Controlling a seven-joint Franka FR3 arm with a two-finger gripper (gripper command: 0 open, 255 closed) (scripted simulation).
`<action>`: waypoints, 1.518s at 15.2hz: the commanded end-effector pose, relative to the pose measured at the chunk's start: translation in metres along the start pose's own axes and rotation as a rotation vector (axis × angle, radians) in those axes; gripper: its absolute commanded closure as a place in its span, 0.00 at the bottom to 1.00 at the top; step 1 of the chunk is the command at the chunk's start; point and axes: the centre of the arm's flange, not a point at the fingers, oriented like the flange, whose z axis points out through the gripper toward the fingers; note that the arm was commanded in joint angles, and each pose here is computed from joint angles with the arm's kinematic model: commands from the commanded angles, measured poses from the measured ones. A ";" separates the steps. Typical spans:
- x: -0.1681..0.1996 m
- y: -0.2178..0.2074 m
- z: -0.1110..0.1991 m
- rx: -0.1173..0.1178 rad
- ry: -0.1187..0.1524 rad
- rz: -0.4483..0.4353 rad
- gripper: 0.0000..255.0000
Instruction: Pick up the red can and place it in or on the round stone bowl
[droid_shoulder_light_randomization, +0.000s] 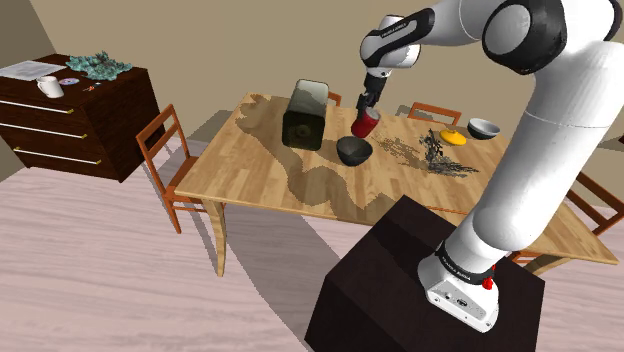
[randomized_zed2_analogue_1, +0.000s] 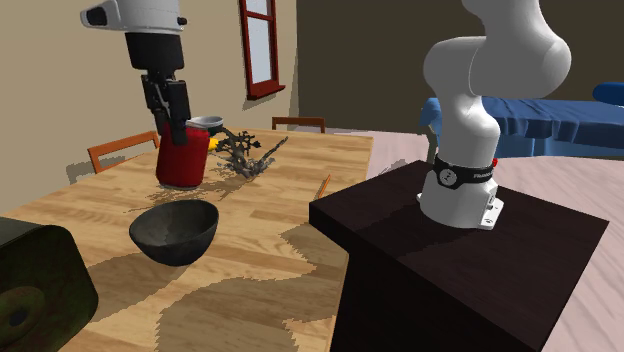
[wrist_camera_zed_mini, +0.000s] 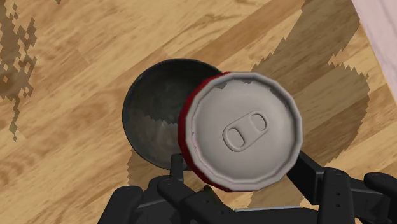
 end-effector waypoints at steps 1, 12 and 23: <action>0.020 0.017 -0.006 0.001 0.001 -0.002 1.00; 0.038 0.037 0.037 0.001 0.001 -0.002 1.00; 0.037 0.037 0.093 0.001 0.001 -0.001 1.00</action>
